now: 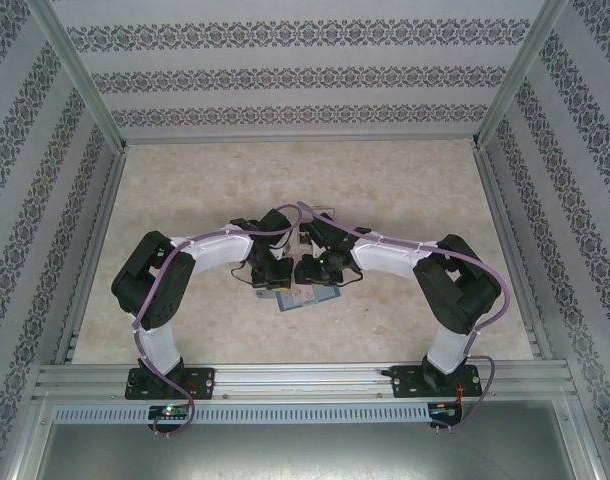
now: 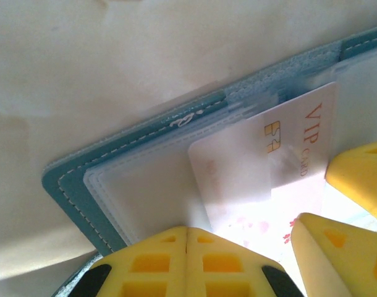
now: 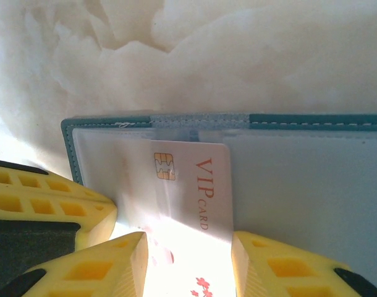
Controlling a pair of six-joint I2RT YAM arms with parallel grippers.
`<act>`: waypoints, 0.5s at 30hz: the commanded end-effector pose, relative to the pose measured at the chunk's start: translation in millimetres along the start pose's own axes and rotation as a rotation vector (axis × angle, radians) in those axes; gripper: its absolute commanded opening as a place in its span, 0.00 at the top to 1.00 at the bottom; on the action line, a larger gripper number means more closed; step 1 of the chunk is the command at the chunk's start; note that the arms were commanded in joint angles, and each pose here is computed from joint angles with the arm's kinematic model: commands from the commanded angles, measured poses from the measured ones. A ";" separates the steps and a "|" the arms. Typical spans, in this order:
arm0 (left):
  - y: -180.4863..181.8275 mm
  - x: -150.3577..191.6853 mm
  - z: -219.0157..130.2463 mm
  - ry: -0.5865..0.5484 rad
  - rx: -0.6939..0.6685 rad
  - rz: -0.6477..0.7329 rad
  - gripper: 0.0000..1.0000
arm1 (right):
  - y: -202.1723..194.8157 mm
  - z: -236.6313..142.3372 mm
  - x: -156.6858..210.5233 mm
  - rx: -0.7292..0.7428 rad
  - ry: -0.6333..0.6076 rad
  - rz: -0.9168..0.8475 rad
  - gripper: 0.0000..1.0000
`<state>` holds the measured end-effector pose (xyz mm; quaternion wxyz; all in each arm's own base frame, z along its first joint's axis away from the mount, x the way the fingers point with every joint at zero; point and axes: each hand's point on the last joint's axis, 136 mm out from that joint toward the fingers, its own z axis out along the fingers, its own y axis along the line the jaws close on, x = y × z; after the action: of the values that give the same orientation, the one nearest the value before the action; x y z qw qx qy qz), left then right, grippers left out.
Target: Take the credit cards out of the card holder
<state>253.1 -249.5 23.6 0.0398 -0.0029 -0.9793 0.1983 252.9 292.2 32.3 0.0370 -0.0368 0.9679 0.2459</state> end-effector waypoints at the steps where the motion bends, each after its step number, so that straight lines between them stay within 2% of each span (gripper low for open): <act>1: 27.0 15.1 12.3 0.064 -0.118 -0.010 0.97 | -7.4 -2.3 1.2 0.026 0.000 -0.003 0.59; 6: 26.6 14.4 12.9 0.063 -0.116 -0.012 0.97 | -11.1 5.4 6.5 0.032 0.037 -0.002 0.61; 15: 27.2 13.8 16.2 0.073 -0.119 -0.012 0.98 | 0.7 9.3 10.1 -0.041 0.065 0.001 0.67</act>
<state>253.3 -249.8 23.0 0.0444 -0.0037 -0.9797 0.1954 249.1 294.7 28.6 0.0222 -0.0398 0.9662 0.2536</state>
